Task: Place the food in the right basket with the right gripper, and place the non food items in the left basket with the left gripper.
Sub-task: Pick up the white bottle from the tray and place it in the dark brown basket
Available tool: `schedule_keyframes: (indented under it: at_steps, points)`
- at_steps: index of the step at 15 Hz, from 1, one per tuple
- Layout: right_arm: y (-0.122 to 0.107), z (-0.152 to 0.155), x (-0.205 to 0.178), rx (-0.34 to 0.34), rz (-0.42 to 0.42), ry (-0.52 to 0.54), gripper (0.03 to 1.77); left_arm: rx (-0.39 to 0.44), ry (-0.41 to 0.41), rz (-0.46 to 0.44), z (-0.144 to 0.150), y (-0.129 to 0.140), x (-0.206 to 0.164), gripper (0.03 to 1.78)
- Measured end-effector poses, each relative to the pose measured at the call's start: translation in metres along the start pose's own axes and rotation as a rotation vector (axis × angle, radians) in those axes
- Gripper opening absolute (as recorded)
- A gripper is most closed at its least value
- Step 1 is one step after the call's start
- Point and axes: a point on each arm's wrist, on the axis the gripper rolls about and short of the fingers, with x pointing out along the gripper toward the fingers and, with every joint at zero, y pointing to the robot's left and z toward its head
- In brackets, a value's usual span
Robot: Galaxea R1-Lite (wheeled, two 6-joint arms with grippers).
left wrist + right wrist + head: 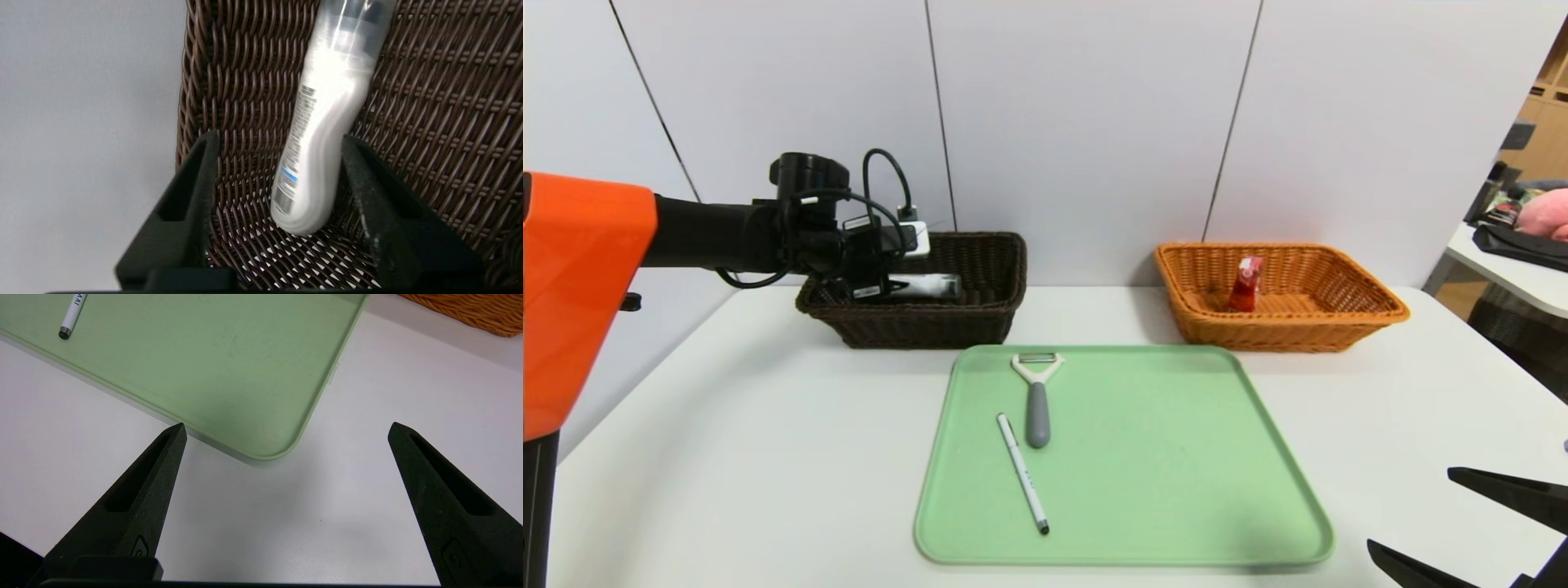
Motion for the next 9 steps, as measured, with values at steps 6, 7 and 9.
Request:
schedule_keyframes:
  at_steps: [6,7,9]
  points:
    - [0.0,0.0,0.0,0.001,0.0,-0.001,1.7,0.007,-0.013,0.048,0.006,0.014,-0.012,1.43]
    - [0.0,0.0,0.0,0.001,0.0,0.0,1.7,0.01,-0.02,0.062,0.009,0.018,-0.017,1.46]
    - [0.0,-0.001,0.0,0.0,0.001,-0.001,1.7,0.012,-0.037,0.105,0.017,0.03,-0.034,1.52]
